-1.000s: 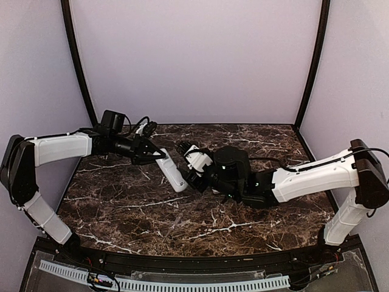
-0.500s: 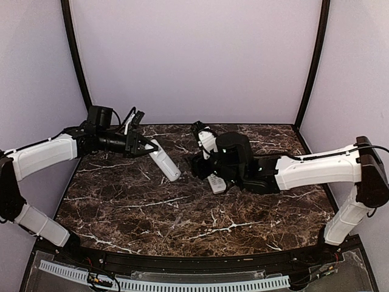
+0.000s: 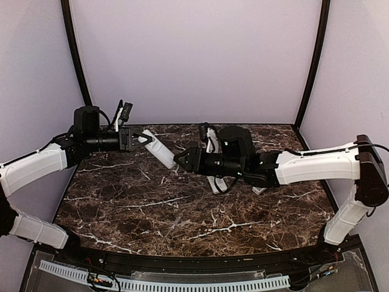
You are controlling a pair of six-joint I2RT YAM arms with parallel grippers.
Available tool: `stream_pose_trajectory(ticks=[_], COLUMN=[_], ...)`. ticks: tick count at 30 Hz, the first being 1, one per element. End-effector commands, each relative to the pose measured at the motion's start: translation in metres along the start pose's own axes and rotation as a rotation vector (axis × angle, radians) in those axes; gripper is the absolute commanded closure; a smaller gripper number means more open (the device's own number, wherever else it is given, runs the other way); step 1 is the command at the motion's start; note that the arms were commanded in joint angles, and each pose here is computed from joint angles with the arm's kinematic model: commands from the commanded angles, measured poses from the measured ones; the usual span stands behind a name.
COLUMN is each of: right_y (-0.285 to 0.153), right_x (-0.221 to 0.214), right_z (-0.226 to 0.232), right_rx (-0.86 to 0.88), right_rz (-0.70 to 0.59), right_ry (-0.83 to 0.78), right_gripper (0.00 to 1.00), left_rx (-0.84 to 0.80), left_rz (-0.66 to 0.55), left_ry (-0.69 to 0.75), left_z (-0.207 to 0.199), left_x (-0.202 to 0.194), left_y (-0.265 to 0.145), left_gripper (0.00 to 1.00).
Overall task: Unload the batteries from the remote control
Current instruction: Remove the battery cover from the remote control.
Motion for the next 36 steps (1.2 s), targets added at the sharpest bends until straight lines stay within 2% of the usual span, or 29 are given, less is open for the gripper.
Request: stream_pose_trajectory(ticks=[1, 23, 36], right_y=[0.010, 0.025, 0.029], right_x=[-0.004, -0.009, -0.007], right_z=[0.013, 0.007, 0.010], right_rx=[0.081, 0.074, 0.089], right_rz=[0.047, 0.152, 0.155], right_ry=[0.076, 0.131, 0.130], right_gripper=[0.48, 0.50, 0.51], left_rx=[-0.043, -0.078, -0.116], left_rz=[-0.026, -0.025, -0.015], left_ry=[0.017, 0.030, 0.022], left_z=[-0.006, -0.010, -0.011], left_x=[0.004, 0.004, 0.003], left_y=[0.000, -0.001, 0.001], left_gripper=[1.00, 1.00, 1.00])
Point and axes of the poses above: each gripper's point midway between its finger pads, its own y axis out along the fingers, its own z axis along the line the jaws close on, x = y × z, the point moved 7 cm from there along -y, back along the fingers, and after that the axes turned 10 degrees about y, right-handed, at the moved point
